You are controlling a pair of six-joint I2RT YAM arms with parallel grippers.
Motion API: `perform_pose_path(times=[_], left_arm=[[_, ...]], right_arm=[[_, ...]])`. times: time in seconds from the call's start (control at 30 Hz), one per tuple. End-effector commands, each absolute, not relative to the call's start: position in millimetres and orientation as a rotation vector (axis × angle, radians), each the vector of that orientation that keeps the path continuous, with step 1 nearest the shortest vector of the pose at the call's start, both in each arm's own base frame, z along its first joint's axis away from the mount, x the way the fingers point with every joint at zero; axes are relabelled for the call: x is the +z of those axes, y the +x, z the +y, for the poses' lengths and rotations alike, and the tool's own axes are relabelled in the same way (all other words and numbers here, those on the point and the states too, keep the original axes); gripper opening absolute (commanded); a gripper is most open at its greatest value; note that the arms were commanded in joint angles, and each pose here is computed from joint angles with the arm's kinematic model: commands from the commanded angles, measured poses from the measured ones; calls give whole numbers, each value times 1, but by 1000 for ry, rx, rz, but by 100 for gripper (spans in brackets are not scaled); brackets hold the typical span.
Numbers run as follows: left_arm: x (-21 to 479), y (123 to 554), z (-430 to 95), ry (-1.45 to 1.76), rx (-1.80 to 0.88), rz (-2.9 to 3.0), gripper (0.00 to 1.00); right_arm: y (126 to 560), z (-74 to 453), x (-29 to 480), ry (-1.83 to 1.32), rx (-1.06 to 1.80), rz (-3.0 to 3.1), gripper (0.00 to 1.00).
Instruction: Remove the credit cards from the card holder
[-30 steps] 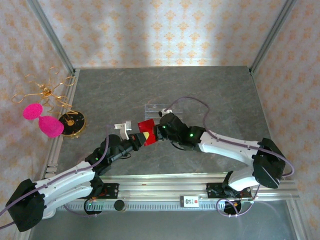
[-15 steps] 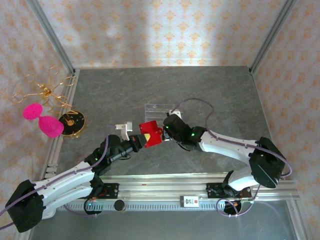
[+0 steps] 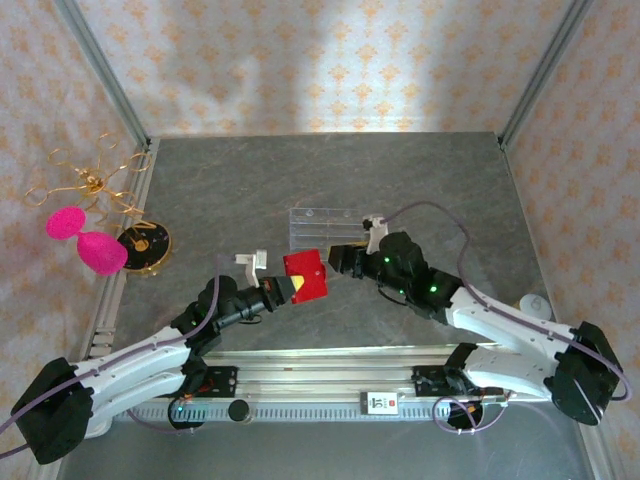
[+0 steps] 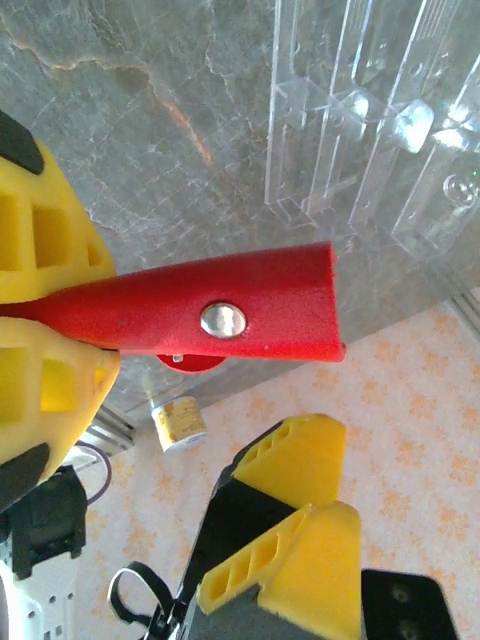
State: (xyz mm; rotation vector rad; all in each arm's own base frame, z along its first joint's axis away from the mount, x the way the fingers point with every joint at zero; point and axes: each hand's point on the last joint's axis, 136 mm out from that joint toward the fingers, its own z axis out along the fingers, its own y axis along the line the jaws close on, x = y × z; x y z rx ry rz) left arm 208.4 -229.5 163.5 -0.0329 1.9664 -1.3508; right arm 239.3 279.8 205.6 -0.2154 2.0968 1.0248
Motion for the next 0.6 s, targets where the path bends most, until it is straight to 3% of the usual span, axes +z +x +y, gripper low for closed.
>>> perform_pose_path(times=[0.0,0.23,0.57], left_arm=[[200,208,-235,25,-1436,1827,0],[210,203,-238,65,-1485,1788,0],[215,200,-235,57,-1509,1754,0]], right_arm=[[218,300,211,-328,1213,2079,62],[218,311,201,-355,1239,2123,59],[215,298,189,-322,1188,2159,39]])
